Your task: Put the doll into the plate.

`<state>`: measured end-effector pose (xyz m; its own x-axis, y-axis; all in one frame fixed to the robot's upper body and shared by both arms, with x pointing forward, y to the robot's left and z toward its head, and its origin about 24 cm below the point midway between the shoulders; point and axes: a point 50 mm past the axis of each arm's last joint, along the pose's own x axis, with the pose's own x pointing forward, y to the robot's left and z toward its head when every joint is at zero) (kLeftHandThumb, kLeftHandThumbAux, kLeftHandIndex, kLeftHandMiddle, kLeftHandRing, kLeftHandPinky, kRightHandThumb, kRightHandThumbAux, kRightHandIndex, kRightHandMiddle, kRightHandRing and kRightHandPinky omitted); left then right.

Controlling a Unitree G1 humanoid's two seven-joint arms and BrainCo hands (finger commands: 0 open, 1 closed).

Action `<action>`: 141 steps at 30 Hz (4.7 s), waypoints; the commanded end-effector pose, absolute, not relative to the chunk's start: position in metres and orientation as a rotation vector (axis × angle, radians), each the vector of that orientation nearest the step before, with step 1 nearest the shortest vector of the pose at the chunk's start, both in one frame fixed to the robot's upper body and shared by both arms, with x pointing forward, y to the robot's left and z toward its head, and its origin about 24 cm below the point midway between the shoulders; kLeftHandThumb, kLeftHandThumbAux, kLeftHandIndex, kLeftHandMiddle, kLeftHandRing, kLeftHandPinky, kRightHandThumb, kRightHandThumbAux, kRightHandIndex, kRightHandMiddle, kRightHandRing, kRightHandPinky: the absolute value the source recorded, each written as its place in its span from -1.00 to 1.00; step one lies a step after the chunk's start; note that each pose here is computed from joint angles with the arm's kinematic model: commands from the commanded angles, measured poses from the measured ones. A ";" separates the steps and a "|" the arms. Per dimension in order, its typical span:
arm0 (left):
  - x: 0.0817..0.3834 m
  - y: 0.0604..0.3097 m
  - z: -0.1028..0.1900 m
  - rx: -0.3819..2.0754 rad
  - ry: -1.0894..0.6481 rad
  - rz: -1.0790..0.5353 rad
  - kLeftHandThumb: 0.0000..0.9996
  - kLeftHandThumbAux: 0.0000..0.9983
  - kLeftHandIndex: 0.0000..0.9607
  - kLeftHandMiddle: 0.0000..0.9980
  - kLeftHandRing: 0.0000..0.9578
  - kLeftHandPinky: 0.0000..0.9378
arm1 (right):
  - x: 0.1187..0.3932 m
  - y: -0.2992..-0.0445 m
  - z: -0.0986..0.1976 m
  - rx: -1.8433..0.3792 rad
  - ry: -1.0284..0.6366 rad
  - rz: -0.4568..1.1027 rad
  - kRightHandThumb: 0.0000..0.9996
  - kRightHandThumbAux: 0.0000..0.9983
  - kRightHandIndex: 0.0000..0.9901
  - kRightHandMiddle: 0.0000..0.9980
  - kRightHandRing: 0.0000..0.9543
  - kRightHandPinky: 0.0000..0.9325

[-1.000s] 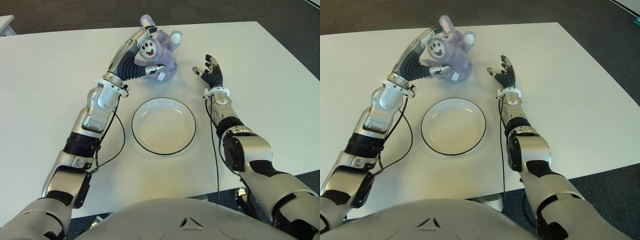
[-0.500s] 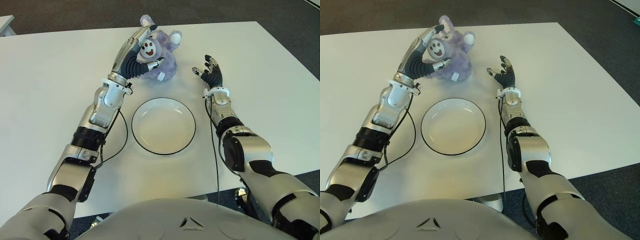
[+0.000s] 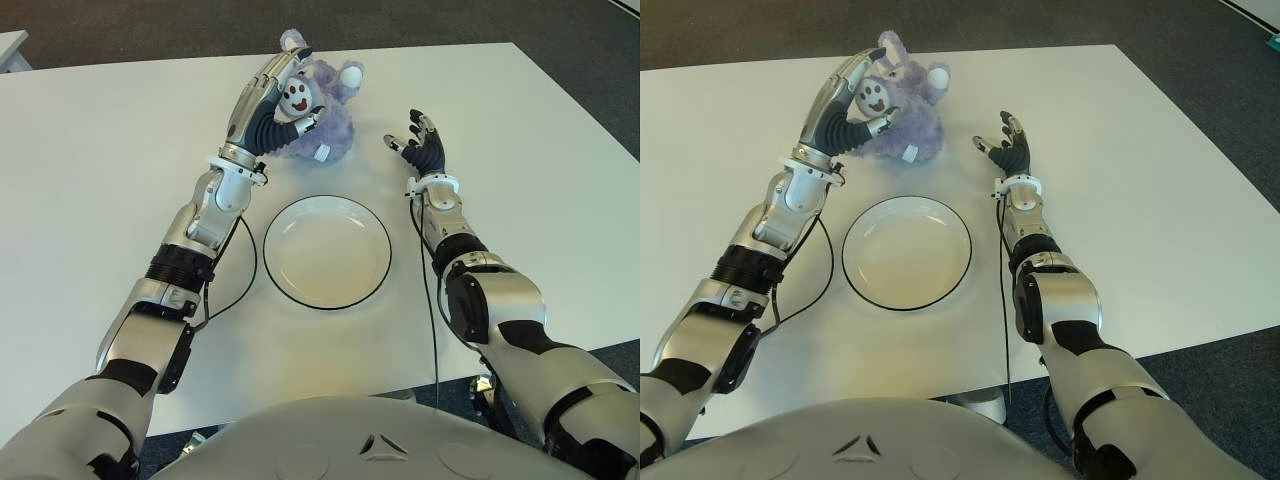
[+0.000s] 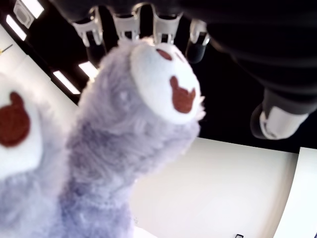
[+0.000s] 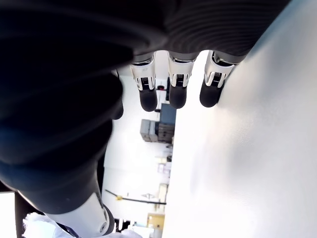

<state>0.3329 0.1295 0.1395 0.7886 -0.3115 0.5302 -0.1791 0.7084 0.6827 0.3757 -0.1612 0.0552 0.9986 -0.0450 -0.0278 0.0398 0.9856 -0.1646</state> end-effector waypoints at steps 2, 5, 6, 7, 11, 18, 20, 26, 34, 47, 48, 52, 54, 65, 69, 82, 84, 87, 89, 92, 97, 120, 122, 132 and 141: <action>0.336 0.129 0.135 0.832 -0.678 -0.067 -0.31 -0.22 -1.00 -0.77 -0.82 -1.00 | 0.345 -0.157 -0.004 -0.155 0.273 -0.020 -0.40 0.66 -0.79 -0.94 -0.99 -0.91; 0.337 0.129 0.134 0.840 -0.689 -0.055 -0.32 -0.22 -1.00 -0.75 -0.81 -1.00 | 0.345 -0.157 -0.004 -0.155 0.274 -0.021 -0.41 0.65 -0.78 -0.94 -0.99 -0.90; 0.337 0.129 0.134 0.842 -0.692 -0.052 -0.32 -0.22 -1.00 -0.75 -0.80 -1.00 | 0.345 -0.157 -0.003 -0.155 0.275 -0.021 -0.43 0.65 -0.79 -0.94 -0.99 -0.90; 0.338 0.129 0.134 0.843 -0.694 -0.050 -0.32 -0.22 -1.00 -0.75 -0.80 -1.00 | 0.345 -0.157 -0.004 -0.155 0.275 -0.021 -0.44 0.64 -0.79 -0.93 -0.99 -0.91; 0.339 0.129 0.133 0.846 -0.700 -0.045 -0.34 -0.21 -1.00 -0.75 -0.80 -1.00 | 0.345 -0.158 -0.003 -0.157 0.276 -0.021 -0.47 0.64 -0.79 -0.94 -0.99 -0.91; 0.340 0.130 0.131 0.854 -0.705 -0.043 -0.42 -0.20 -1.00 -0.76 -0.80 -1.00 | 0.345 -0.157 -0.003 -0.155 0.275 -0.022 -0.43 0.66 -0.79 -0.93 -0.99 -0.91; 0.340 0.130 0.131 0.854 -0.704 -0.043 -0.42 -0.20 -1.00 -0.76 -0.80 -1.00 | 0.345 -0.157 -0.004 -0.154 0.275 -0.022 -0.42 0.66 -0.79 -0.93 -0.99 -0.91; 0.341 0.129 0.131 0.860 -0.694 -0.047 -0.45 -0.19 -1.00 -0.75 -0.79 -1.00 | 0.345 -0.157 -0.003 -0.147 0.276 -0.023 -0.37 0.67 -0.77 -0.94 -0.99 -0.91; 0.341 0.130 0.131 0.861 -0.699 -0.054 -0.46 -0.19 -1.00 -0.72 -0.78 -1.00 | 0.345 -0.157 -0.003 -0.148 0.274 -0.021 -0.40 0.66 -0.77 -0.93 -0.98 -0.90; 0.341 0.126 0.130 0.854 -0.704 -0.063 -0.51 -0.18 -1.00 -0.66 -0.74 -1.00 | 0.345 -0.157 -0.004 -0.141 0.282 -0.027 -0.41 0.68 -0.78 -0.94 -1.00 -0.93; 0.341 0.126 0.130 0.855 -0.705 -0.063 -0.51 -0.18 -1.00 -0.65 -0.74 -1.00 | 0.345 -0.157 -0.004 -0.140 0.282 -0.027 -0.41 0.68 -0.79 -0.94 -1.00 -0.93; 0.342 0.125 0.129 0.855 -0.701 -0.069 -0.50 -0.17 -1.00 -0.67 -0.75 -1.00 | 0.345 -0.157 -0.004 -0.139 0.280 -0.027 -0.41 0.67 -0.79 -0.94 -1.00 -0.91; 0.342 0.125 0.128 0.853 -0.696 -0.076 -0.47 -0.17 -1.00 -0.69 -0.76 -1.00 | 0.345 -0.157 -0.004 -0.139 0.279 -0.026 -0.40 0.67 -0.78 -0.93 -0.99 -0.91; 0.344 0.121 0.125 0.853 -0.645 -0.114 -0.35 -0.20 -1.00 -0.79 -0.80 -1.00 | 0.345 -0.157 -0.003 -0.133 0.280 -0.026 -0.32 0.67 -0.76 -0.93 -1.00 -0.93; 0.345 0.120 0.124 0.852 -0.637 -0.119 -0.30 -0.20 -1.00 -0.80 -0.81 -1.00 | 0.345 -0.157 -0.004 -0.129 0.283 -0.025 -0.33 0.67 -0.78 -0.94 -1.00 -0.95; 0.345 0.117 0.121 0.846 -0.615 -0.125 -0.31 -0.22 -1.00 -0.82 -0.82 -1.00 | 0.346 -0.157 -0.003 -0.130 0.286 -0.029 -0.37 0.67 -0.83 -0.96 -1.00 -0.95; 0.345 0.117 0.120 0.843 -0.613 -0.124 -0.31 -0.22 -1.00 -0.81 -0.82 -1.00 | 0.346 -0.157 -0.003 -0.132 0.286 -0.028 -0.37 0.66 -0.82 -0.96 -1.00 -0.94; 0.346 0.116 0.120 0.841 -0.613 -0.121 -0.32 -0.21 -1.00 -0.81 -0.81 -0.99 | 0.346 -0.157 -0.003 -0.135 0.285 -0.028 -0.38 0.64 -0.81 -0.96 -1.00 -0.94; 0.346 0.116 0.119 0.838 -0.615 -0.118 -0.33 -0.20 -1.00 -0.79 -0.80 -0.97 | 0.346 -0.157 -0.003 -0.137 0.284 -0.028 -0.38 0.63 -0.81 -0.96 -1.00 -0.95; 0.346 0.115 0.118 0.835 -0.620 -0.114 -0.34 -0.19 -1.00 -0.78 -0.79 -0.96 | 0.346 -0.157 -0.003 -0.138 0.283 -0.028 -0.39 0.64 -0.80 -0.96 -1.00 -0.96; 0.344 0.112 0.117 0.823 -0.637 -0.112 -0.35 -0.17 -1.00 -0.76 -0.77 -0.91 | 0.345 -0.157 -0.003 -0.135 0.281 -0.030 -0.39 0.65 -0.79 -0.95 -1.00 -0.94; 0.342 0.106 0.113 0.818 -0.652 -0.115 -0.33 -0.23 -1.00 -0.80 -0.77 -0.91 | 0.346 -0.158 -0.003 -0.135 0.278 -0.030 -0.43 0.66 -0.85 -0.97 -1.00 -0.95; 0.342 0.106 0.112 0.821 -0.652 -0.114 -0.33 -0.23 -1.00 -0.80 -0.77 -0.91 | 0.346 -0.158 -0.003 -0.136 0.279 -0.030 -0.44 0.66 -0.85 -0.97 -1.00 -0.95; 0.342 0.107 0.112 0.852 -0.666 -0.100 -0.26 -0.19 -1.00 -0.75 -0.72 -0.83 | 0.346 -0.158 -0.003 -0.136 0.280 -0.030 -0.44 0.64 -0.86 -0.97 -1.00 -0.94; 0.343 0.106 0.112 0.850 -0.680 -0.076 0.15 -0.13 -1.00 -0.71 -0.64 -0.55 | 0.346 -0.158 -0.003 -0.130 0.287 -0.029 -0.41 0.65 -0.86 -0.96 -1.00 -0.95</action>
